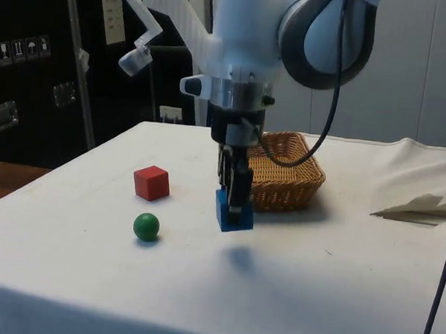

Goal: Place all non-red objects into the basket.

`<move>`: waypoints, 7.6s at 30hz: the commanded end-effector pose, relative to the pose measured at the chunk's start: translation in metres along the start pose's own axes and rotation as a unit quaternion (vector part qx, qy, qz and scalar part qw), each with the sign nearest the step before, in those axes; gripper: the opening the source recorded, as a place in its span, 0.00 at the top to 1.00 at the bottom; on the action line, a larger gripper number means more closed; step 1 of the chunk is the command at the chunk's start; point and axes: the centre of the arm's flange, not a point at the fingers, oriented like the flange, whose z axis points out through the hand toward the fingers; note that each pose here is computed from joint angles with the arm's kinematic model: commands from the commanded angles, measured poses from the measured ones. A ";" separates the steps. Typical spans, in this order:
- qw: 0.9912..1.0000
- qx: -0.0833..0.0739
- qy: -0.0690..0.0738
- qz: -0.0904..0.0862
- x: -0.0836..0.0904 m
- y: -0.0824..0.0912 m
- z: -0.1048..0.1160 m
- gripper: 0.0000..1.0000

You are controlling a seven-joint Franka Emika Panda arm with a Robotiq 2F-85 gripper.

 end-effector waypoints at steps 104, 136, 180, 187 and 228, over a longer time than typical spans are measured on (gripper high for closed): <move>0.995 -0.060 -0.026 0.070 -0.096 0.220 -0.017 0.99; 0.993 -0.060 -0.024 0.098 -0.107 0.236 -0.006 0.00; 0.989 -0.038 0.014 0.142 -0.047 0.186 -0.063 0.00; 0.990 -0.029 0.021 0.136 -0.034 0.167 -0.063 0.00; 0.991 -0.001 0.013 0.132 0.070 0.080 -0.044 0.00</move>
